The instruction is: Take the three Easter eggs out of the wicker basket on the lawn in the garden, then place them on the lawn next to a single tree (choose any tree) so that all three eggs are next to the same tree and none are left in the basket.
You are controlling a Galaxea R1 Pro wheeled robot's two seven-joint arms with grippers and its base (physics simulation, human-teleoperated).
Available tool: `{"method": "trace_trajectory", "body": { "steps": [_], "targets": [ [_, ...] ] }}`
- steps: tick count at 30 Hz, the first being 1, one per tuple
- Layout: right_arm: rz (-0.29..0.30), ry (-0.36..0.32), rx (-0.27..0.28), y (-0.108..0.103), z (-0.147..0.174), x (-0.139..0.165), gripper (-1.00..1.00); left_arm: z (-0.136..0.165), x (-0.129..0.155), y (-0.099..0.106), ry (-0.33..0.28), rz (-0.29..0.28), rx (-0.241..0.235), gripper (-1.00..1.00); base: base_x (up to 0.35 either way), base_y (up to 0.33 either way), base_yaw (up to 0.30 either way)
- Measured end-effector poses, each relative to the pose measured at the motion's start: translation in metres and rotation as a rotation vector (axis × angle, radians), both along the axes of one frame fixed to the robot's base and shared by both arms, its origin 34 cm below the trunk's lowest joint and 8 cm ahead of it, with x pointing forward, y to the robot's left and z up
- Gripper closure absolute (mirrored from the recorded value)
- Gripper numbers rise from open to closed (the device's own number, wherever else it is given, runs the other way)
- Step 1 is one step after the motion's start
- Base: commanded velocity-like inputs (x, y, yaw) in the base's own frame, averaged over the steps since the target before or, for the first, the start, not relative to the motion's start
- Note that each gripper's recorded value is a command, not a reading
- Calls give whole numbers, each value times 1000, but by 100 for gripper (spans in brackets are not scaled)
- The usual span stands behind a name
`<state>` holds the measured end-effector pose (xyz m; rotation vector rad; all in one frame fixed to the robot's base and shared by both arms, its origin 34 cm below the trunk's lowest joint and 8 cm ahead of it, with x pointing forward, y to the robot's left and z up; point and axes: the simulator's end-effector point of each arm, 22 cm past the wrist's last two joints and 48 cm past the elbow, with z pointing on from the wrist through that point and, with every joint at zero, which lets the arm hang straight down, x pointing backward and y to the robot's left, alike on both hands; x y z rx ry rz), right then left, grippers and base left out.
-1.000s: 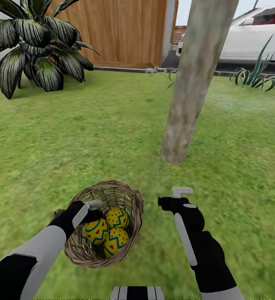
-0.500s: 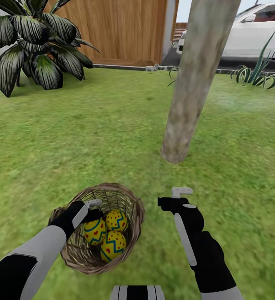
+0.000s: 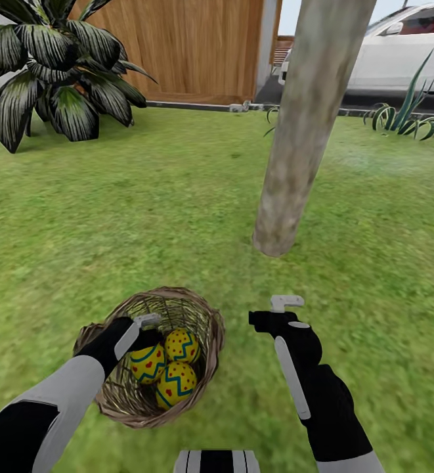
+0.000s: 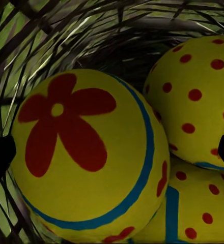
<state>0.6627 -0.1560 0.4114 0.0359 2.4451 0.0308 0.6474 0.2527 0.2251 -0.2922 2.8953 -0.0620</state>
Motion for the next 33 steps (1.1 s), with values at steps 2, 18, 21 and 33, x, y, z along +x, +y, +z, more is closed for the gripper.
{"method": "trace_trajectory", "body": {
  "steps": [2,18,21,33],
  "targets": [
    [0,0,0,0,0,0,-100,0,0,0,0,0,0,-100,-52,-2,0],
    [1,0,0,1,0,0,-100,-1,-1,2,3,2,7,-100,31,12,0],
    [2,0,1,1,0,0,-100,-1,-1,2,3,2,6,-100,1,-54,0],
    [2,16,2,1,-9,-2,-100,-9,-4,2,12,4,4,-100,0,-5,0]
  ]
}}
